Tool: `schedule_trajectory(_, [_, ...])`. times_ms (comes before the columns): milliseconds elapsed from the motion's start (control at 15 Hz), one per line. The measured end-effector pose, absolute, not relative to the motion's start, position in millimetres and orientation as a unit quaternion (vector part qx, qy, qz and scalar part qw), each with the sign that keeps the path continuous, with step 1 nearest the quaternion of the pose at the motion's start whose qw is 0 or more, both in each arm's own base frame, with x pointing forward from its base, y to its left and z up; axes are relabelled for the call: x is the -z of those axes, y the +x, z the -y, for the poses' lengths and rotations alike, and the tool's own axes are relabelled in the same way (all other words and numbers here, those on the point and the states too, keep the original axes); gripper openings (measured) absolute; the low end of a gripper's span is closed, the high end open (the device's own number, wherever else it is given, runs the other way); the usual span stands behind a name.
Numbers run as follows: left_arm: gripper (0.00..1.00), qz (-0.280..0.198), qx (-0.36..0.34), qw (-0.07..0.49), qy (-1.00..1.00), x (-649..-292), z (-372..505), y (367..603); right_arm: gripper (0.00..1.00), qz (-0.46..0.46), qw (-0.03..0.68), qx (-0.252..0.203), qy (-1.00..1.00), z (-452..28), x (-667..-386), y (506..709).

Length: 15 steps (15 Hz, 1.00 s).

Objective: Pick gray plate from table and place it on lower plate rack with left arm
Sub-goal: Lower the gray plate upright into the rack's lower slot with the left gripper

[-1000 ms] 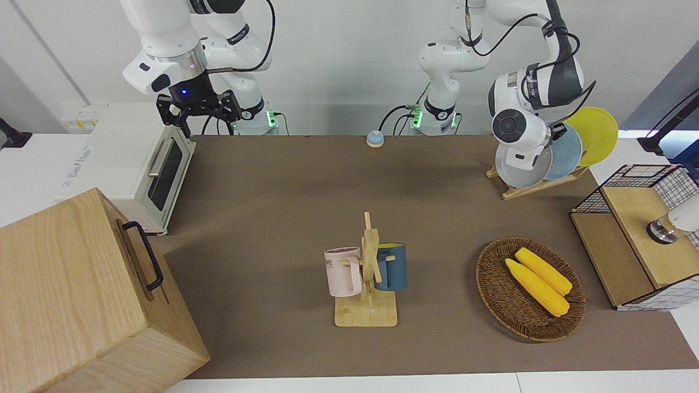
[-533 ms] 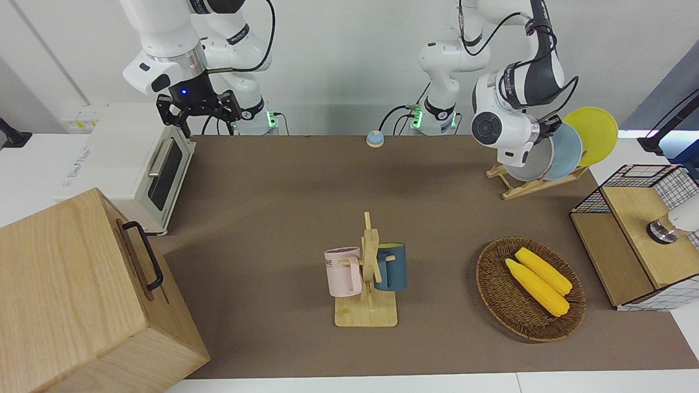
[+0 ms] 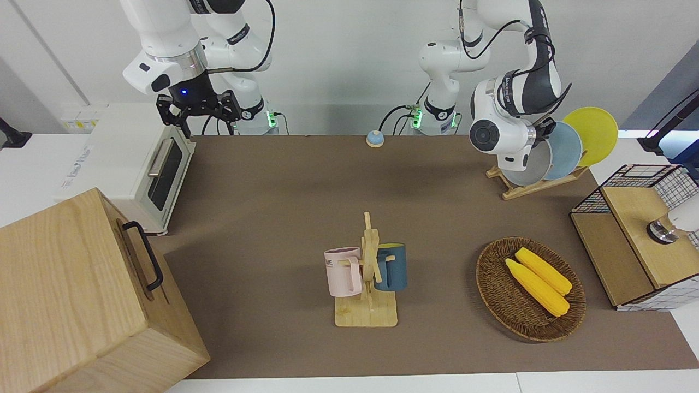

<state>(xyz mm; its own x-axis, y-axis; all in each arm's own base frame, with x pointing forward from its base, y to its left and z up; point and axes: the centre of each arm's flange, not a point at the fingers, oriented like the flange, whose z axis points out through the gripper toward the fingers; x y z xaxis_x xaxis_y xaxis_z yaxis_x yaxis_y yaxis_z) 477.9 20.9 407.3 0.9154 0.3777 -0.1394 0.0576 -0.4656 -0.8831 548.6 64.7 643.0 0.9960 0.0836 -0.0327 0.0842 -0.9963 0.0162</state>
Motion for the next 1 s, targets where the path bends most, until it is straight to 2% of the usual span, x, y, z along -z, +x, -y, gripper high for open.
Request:
schedule_trajectory(467, [0.01, 0.134, -0.163, 0.492, -0.844, -394, -17, 480, 0.99, -0.042, 0.009, 0.016, 0.999, -65, -643, 549])
schedule_trajectory(667, [0.07, 0.135, -0.163, 0.483, -0.85, -391, -15, 480, 0.99, -0.042, 0.009, 0.016, 0.999, -65, -643, 549])
schedule_trajectory(1000, [0.58, 0.137, -0.165, 0.464, -0.86, -387, -11, 481, 0.99, -0.042, 0.009, 0.016, 0.999, -65, -643, 549])
